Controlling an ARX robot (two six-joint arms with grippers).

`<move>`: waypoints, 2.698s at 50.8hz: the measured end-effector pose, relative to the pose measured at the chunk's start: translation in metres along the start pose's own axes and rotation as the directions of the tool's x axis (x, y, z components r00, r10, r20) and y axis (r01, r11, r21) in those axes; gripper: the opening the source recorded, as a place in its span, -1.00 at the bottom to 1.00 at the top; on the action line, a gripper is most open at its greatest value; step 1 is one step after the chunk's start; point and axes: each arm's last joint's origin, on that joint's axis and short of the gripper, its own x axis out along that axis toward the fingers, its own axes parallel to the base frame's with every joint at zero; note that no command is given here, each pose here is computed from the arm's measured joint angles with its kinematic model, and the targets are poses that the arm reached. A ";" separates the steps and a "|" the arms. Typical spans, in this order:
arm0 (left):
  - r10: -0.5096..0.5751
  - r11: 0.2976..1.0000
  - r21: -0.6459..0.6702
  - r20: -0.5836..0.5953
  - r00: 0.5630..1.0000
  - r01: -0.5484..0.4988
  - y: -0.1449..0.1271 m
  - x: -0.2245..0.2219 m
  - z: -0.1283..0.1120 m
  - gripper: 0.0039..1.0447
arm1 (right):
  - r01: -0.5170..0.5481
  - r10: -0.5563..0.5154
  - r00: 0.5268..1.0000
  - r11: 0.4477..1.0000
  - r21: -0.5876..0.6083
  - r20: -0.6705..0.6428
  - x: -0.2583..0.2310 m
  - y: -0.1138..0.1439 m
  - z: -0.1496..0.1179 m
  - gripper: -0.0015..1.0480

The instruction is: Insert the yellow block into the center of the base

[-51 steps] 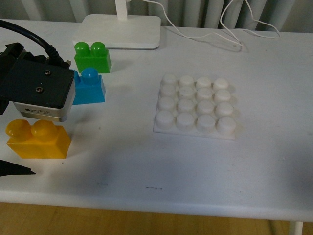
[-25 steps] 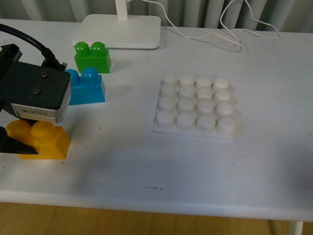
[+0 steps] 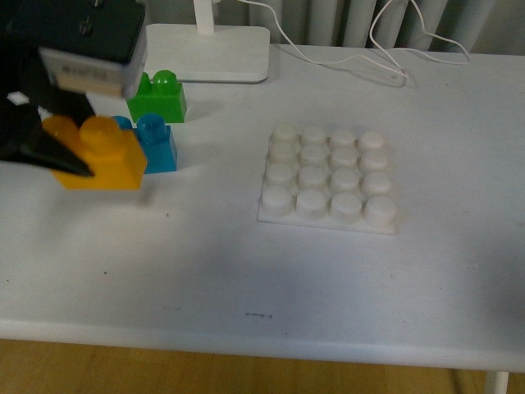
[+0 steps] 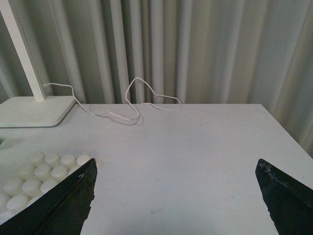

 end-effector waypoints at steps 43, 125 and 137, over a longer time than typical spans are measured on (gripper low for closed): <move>-0.049 0.990 0.141 0.140 0.989 0.029 0.047 0.058 0.136 -0.40 | 0.000 0.000 1.000 1.000 0.000 0.000 0.000 0.000 0.000 0.82; -0.091 0.985 0.158 0.110 0.990 0.073 0.068 0.098 0.149 -0.40 | 0.000 0.000 1.000 1.000 0.000 0.000 0.000 0.000 0.000 0.82; -0.082 0.985 0.156 0.097 0.992 0.067 0.068 0.104 0.148 -0.40 | 0.000 0.000 1.000 1.000 0.000 0.000 0.000 0.000 0.000 0.82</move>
